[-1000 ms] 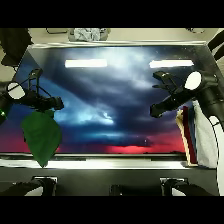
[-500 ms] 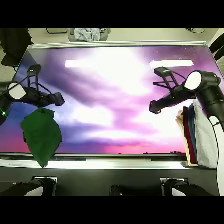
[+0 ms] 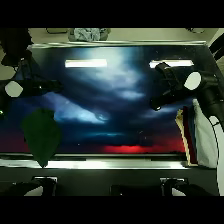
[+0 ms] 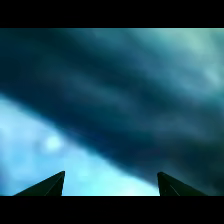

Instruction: Fold the shirts.

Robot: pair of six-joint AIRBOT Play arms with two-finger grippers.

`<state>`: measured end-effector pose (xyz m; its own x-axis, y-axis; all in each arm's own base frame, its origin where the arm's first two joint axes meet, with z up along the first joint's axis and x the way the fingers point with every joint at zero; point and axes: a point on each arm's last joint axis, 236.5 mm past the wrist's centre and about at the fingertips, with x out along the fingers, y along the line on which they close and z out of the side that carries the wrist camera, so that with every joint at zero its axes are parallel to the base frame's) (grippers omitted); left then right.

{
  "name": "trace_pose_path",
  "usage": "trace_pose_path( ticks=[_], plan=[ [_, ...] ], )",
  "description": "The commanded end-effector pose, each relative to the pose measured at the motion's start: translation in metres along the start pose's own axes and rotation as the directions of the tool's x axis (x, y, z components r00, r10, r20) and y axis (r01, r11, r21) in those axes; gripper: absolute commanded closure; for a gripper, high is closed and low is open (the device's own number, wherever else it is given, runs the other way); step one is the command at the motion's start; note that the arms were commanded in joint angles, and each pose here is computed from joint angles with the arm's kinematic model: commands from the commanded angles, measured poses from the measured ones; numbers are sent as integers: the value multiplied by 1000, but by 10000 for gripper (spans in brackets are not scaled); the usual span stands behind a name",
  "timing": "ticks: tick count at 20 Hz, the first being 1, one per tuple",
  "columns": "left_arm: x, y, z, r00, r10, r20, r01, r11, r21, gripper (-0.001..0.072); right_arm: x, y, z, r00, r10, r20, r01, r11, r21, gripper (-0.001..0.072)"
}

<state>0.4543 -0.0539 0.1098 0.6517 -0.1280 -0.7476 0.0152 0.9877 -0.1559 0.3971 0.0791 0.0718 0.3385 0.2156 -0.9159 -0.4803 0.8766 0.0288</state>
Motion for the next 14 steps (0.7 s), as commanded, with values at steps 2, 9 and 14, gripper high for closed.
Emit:
trace_pose_path(
  ticks=[2, 9, 14],
  plan=[
    [-46, 132, -81, 867, 324, -379, -393, 912, -118, -13, 0, 1, -14, 998, 3, -61, -4, 1000, -16, 38],
    [-36, 192, -196, 844, 39, -534, -370, 764, -529, -13, 0, 1, -14, 998, 4, -61, -7, 999, -35, 39],
    [3, 188, -218, 854, 17, -520, -332, 788, -519, -13, 0, 3, -17, 997, 13, -72, -15, 999, -34, 39]
  ],
)
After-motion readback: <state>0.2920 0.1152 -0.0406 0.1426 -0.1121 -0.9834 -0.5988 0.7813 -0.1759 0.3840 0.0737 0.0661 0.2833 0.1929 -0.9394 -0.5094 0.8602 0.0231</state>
